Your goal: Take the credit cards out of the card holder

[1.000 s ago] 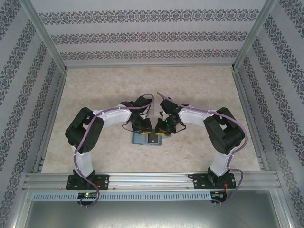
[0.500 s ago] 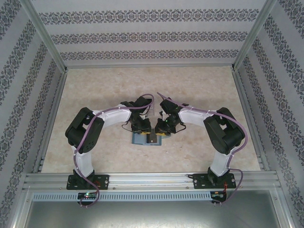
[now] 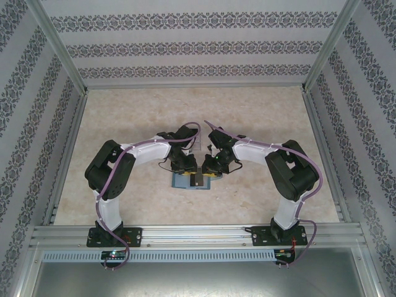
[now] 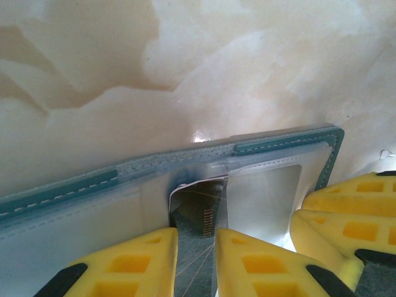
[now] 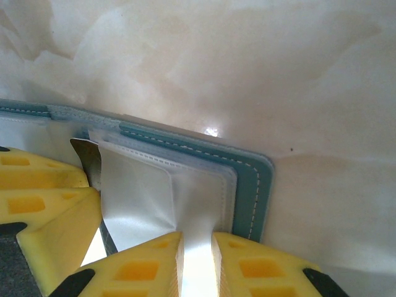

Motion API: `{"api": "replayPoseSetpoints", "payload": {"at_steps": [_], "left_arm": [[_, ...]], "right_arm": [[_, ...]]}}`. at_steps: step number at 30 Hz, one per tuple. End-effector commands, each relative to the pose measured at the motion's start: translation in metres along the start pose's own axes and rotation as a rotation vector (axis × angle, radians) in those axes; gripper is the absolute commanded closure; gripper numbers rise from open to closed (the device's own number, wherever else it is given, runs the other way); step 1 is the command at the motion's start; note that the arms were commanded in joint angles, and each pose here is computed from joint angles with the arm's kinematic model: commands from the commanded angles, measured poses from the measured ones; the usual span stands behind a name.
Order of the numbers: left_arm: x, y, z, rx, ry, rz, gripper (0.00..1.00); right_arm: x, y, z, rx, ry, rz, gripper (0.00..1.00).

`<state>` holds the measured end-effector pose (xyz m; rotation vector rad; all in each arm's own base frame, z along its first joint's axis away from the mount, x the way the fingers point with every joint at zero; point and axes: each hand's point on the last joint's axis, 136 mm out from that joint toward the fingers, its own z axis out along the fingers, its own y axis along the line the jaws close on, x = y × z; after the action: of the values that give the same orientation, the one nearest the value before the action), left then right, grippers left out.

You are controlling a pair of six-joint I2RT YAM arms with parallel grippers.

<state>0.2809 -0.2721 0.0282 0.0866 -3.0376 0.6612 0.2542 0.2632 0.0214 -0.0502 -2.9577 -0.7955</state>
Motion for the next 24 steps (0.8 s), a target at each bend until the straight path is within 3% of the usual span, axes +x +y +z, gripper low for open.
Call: {"api": "replayPoseSetpoints", "payload": {"at_steps": [1, 6, 24], "left_arm": [[-0.002, 0.005, -0.013, -0.022, -0.035, -0.013, 0.76], [-0.003, -0.003, -0.017, 0.026, -0.061, -0.016, 0.80], [0.001, 0.017, -0.004, -0.058, -0.031, -0.027, 0.79]], "right_arm": [[0.016, -0.017, 0.008, 0.061, 0.056, 0.022, 0.78], [0.016, -0.018, 0.009, 0.065, 0.057, 0.024, 0.78], [0.017, -0.019, 0.007, 0.066, 0.055, 0.026, 0.78]]}}
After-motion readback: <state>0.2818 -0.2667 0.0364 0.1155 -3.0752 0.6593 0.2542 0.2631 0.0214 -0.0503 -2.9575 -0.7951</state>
